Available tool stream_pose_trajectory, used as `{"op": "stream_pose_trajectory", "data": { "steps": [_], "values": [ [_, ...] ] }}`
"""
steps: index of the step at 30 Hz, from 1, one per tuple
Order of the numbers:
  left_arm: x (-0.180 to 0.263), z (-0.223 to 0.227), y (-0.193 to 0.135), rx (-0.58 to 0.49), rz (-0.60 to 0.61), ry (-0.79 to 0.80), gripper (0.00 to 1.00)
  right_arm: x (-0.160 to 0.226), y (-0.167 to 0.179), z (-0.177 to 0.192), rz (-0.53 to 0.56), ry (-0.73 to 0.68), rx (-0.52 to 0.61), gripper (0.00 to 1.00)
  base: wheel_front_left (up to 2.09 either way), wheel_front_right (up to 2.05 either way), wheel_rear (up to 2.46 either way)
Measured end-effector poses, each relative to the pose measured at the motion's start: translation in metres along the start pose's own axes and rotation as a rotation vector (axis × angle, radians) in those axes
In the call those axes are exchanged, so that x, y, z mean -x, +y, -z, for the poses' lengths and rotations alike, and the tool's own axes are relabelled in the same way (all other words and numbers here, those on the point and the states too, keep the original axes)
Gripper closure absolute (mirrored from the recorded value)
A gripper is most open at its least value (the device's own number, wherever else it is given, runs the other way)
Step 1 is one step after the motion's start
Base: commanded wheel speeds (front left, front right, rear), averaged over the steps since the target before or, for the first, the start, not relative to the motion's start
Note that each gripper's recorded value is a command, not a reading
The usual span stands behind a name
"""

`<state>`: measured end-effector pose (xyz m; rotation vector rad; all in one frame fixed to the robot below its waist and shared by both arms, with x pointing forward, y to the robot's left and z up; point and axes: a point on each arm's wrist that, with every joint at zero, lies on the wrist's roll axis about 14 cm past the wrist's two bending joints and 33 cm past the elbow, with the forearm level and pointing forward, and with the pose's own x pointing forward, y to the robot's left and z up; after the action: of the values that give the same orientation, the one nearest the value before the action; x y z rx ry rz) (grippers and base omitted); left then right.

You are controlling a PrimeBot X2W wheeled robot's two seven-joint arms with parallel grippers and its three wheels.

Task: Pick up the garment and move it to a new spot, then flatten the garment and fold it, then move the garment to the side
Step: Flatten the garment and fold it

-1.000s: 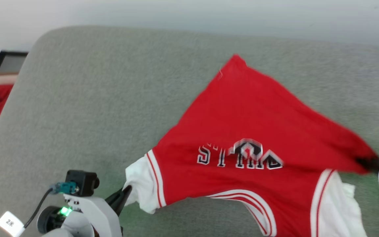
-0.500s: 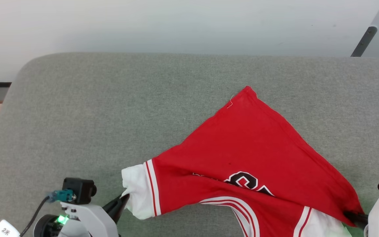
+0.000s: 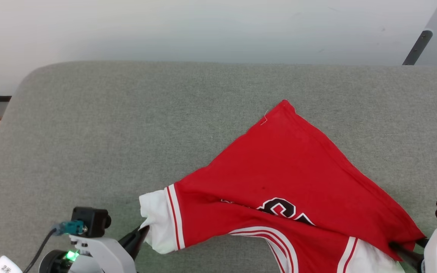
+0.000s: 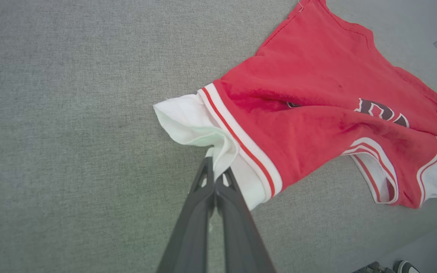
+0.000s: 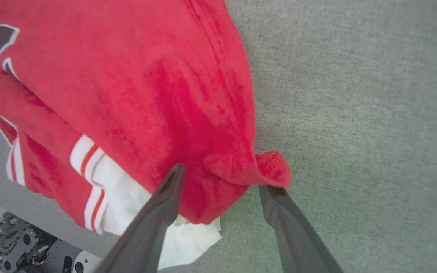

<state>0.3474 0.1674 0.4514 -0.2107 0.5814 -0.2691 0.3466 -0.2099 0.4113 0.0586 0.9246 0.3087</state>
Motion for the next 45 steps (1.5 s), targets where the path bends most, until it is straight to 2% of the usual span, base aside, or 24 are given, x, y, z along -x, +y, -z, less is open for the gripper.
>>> {"op": "stream_pose_trajectory", "data": {
  "steps": [4, 10, 19, 24, 32, 38, 45],
  "values": [
    [0.0, 0.0, -0.002, 0.002, 0.003, -0.001, 1.0, 0.011, 0.0, -0.011, 0.008, -0.03, 0.031, 0.0, 0.0, 0.0, 0.0],
    [0.0, 0.001, -0.004, 0.01, 0.008, -0.001, 1.0, 0.03, 0.013, -0.054, 0.011, -0.15, 0.131, 0.0, 0.0, 0.0, 0.0],
    [-0.001, -0.002, -0.009, 0.016, 0.021, -0.02, 1.0, 0.051, 0.056, -0.176, -0.018, -0.53, 0.372, 0.0, 0.0, 0.0, 0.0],
    [-0.004, -0.006, -0.011, 0.02, 0.029, -0.036, 1.0, 0.035, 0.077, -0.227, -0.061, -0.671, 0.443, 0.0, 0.0, 0.0, 0.0],
    [-0.01, -0.004, -0.01, 0.035, 0.035, -0.038, 1.0, -0.043, 0.089, -0.243, -0.105, -0.512, 0.471, 0.0, 0.0, 0.0, 0.0],
    [-0.016, 0.002, -0.006, 0.05, 0.033, -0.027, 1.0, -0.104, 0.086, -0.221, -0.119, -0.243, 0.432, 0.0, 0.0, 0.0, 0.0],
    [-0.021, 0.011, 0.003, 0.078, 0.015, -0.009, 1.0, -0.148, 0.092, -0.2, -0.13, -0.019, 0.42, 0.0, 0.0, 0.0, 0.0]
  ]
}}
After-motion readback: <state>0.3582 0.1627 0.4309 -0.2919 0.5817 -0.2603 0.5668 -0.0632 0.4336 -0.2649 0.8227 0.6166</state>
